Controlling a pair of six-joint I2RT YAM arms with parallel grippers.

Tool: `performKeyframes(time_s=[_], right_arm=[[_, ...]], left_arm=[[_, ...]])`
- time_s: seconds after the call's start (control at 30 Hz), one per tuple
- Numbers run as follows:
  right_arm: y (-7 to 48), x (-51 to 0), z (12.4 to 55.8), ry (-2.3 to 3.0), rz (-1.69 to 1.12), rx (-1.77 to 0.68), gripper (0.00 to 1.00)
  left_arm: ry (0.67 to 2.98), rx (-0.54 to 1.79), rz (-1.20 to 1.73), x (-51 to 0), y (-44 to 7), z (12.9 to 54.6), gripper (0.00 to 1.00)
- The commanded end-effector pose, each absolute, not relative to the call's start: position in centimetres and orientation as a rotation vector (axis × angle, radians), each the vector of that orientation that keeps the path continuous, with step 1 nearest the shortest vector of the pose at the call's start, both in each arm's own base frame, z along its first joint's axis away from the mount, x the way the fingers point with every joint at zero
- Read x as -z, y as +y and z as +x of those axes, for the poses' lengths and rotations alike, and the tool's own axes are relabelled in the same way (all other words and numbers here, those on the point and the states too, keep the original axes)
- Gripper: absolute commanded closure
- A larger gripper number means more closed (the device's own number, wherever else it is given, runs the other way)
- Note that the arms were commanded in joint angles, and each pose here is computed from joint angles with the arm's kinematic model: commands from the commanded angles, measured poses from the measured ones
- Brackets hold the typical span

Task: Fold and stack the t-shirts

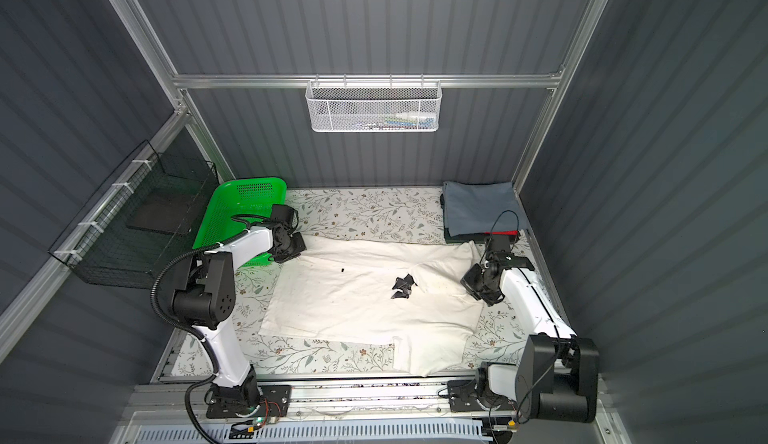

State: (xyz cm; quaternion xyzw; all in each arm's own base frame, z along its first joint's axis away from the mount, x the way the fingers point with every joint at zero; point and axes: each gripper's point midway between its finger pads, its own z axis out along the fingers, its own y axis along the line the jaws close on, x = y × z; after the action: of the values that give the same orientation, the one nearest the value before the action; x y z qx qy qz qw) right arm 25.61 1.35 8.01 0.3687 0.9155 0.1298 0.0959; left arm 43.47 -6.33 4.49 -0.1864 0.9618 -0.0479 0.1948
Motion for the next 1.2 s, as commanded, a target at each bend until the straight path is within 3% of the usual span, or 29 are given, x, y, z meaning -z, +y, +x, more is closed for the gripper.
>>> performKeyframes(time_s=[0.0,0.27,0.33,0.37,0.43,0.5,0.6,0.83,1.07,1.17], right_arm=[[1.1,-7.6,25.8,2.706,1.119,-0.376,1.0],[0.3,-7.3,26.5,2.711,1.113,-0.316,1.0],[0.4,-7.1,26.5,2.724,1.111,-0.32,1.0],[0.3,-7.1,26.6,2.727,1.111,-0.319,0.94],[0.2,-7.3,26.7,2.731,1.107,-0.305,0.67],[-0.4,-7.9,27.0,2.711,1.101,-0.284,0.59],[-1.1,-9.0,27.7,2.674,1.097,-0.269,0.48],[-2.5,-10.9,30.9,2.584,1.07,-0.263,0.4],[-2.5,-10.7,35.8,2.564,1.029,-0.328,0.46],[-2.2,-10.1,37.7,2.556,1.021,-0.374,0.48]], left_arm=[[2.732,0.115,-0.57,-2.9,-5.8,42.9,1.0],[2.731,0.087,-0.567,-3.0,-5.4,42.7,0.97],[2.735,0.097,-0.565,-3.0,-5.6,42.7,0.93],[2.737,0.101,-0.568,-3.0,-5.6,42.6,0.86],[2.735,0.114,-0.579,-3.2,-5.7,42.5,0.61],[2.727,0.137,-0.613,-3.4,-5.9,42.3,0.44],[2.689,0.233,-0.646,-4.3,-6.7,42.2,0.41],[2.678,0.391,-0.643,-5.3,-8.6,42.3,0.35],[2.7,0.42,-0.596,-5.9,-9.2,41.5,0.32],[2.692,0.431,-0.562,-6.7,-9.5,40.8,0.25]])
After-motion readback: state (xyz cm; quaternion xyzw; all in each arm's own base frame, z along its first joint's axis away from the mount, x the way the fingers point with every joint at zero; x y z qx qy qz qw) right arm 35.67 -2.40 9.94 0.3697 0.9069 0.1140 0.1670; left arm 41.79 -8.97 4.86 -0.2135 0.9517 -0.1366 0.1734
